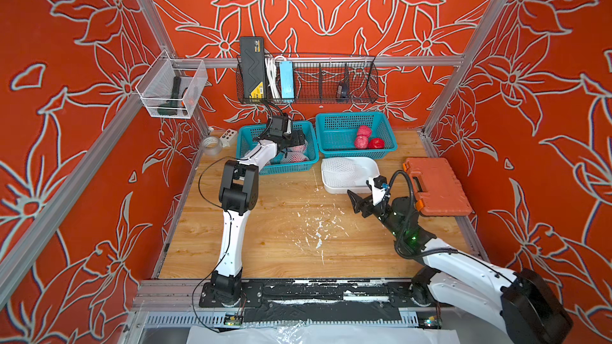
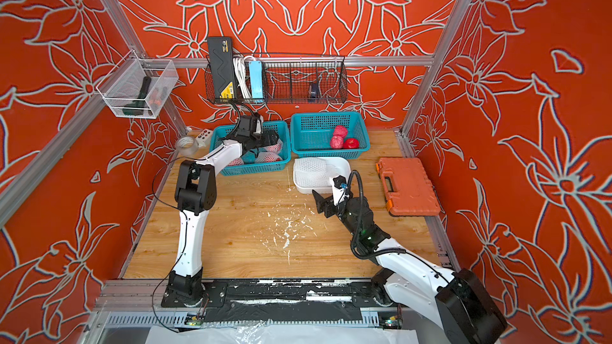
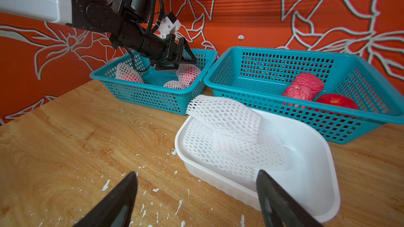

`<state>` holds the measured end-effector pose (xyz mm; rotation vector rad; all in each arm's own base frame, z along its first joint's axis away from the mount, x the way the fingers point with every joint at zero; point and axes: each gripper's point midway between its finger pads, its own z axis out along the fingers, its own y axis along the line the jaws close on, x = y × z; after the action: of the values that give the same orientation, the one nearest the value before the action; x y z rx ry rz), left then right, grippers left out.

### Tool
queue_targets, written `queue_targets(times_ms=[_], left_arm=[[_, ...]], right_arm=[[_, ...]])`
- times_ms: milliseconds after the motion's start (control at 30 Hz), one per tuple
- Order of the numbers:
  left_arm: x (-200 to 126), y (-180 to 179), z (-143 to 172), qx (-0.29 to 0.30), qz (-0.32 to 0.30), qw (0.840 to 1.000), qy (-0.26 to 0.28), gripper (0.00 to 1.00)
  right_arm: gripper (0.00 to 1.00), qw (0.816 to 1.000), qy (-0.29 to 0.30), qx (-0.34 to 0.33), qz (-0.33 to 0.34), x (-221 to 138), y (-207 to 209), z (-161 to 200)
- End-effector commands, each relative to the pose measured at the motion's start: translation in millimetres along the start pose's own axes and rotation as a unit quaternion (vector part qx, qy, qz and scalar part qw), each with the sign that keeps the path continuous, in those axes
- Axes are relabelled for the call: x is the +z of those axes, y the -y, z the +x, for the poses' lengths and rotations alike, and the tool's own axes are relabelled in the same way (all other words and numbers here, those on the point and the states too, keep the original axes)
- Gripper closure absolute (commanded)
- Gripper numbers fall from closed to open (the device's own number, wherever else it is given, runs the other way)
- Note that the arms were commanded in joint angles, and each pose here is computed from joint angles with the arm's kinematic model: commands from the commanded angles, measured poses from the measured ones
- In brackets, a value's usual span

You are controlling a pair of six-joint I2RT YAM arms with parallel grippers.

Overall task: Remove foam nets from apples
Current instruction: Pick up the apple from the basket.

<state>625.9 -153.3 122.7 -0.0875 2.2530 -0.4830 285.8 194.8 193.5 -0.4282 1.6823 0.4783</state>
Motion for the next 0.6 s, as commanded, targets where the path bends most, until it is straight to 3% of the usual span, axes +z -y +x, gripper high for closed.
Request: queue_targets(times_ms=[0, 133, 567], left_arm=[[10, -5, 1, 0.036, -0.022, 0.999, 0.0, 0.07], [24, -3, 7, 0.045, -0.021, 0.999, -0.01, 0.02], [48, -2, 28, 0.067, -0.036, 0.997, -0.03, 0.02]], right_arm=[[0.15, 1.0, 0.022, 0.007, 0.004, -1, 0, -13], [0.15, 1.0, 0.022, 0.007, 0.004, 0, 0, -13], [0.14, 1.0, 0.024, 0.008, 0.01, -1, 2, -14]])
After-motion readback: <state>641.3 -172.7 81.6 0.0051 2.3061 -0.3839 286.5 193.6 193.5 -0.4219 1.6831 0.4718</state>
